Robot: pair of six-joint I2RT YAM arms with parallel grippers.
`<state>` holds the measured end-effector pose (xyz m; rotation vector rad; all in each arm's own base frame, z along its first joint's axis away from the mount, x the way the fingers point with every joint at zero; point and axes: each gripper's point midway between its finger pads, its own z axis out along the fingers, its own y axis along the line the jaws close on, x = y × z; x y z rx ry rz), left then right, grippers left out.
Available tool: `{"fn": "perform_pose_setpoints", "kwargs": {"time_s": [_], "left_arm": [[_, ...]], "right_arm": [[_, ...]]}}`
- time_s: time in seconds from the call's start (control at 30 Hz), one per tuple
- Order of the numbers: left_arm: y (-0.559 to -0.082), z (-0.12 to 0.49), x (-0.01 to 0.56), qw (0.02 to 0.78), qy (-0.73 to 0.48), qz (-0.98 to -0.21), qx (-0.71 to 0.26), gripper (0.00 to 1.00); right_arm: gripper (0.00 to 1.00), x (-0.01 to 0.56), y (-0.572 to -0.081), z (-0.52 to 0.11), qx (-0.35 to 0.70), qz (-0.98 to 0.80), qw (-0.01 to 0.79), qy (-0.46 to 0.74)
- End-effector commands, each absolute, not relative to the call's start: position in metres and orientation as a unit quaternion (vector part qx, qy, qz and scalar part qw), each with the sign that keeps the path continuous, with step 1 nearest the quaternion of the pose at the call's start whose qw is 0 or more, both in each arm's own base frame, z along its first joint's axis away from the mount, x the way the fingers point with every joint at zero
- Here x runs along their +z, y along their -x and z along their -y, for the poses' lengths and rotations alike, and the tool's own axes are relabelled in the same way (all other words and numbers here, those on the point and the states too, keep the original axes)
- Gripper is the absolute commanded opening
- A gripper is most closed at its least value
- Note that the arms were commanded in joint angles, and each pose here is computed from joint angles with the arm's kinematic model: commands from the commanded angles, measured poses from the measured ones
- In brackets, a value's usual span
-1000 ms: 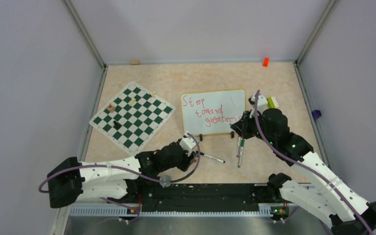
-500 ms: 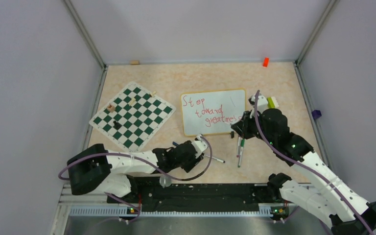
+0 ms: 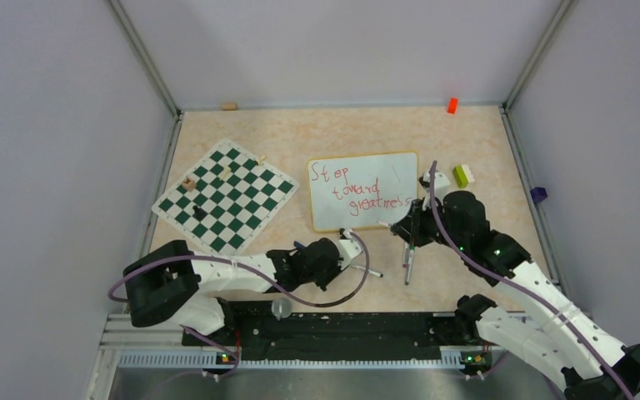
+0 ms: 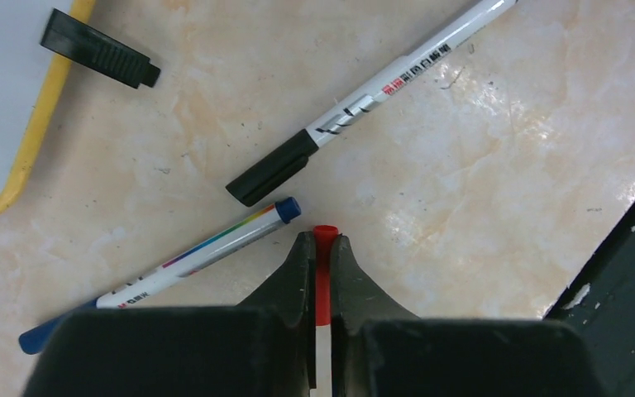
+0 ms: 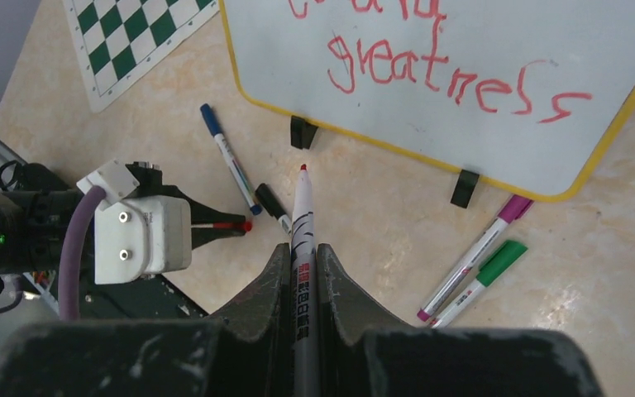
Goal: Write a sentence on the whiteboard
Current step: Close the whiteboard marker at the center of the board.
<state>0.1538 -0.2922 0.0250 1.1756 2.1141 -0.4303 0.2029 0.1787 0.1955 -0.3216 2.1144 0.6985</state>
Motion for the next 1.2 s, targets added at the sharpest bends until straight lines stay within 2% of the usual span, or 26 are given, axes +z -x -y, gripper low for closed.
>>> {"fn": "perform_pose_setpoints", "kwargs": {"time_s": [0.0, 0.23, 0.53, 0.77, 1.17], "left_arm": [[-0.147, 0.301, 0.038, 0.353, -0.447, -0.795, -0.208, 0.0], [-0.162, 0.312, 0.092, 0.471, -0.391, -0.743, -0.27, 0.0], [-0.163, 0.319, 0.107, 0.541, -0.387, -0.679, -0.311, 0.0], [-0.16, 0.318, 0.099, 0.554, -0.411, -0.655, -0.31, 0.0], [-0.146, 0.321, 0.102, 0.551, -0.438, -0.63, -0.328, 0.0]], "right_arm": [[0.0, 0.188, -0.185, -0.194, 0.331, -0.846, 0.395, 0.139], [0.0, 0.174, -0.166, -0.214, 0.385, -0.845, 0.335, 0.16], [0.0, 0.168, -0.144, -0.237, 0.439, -0.836, 0.27, 0.189], [0.0, 0.145, -0.137, -0.241, 0.423, -0.852, 0.237, 0.198], [0.0, 0.138, -0.142, -0.244, 0.418, -0.856, 0.234, 0.196]]}}
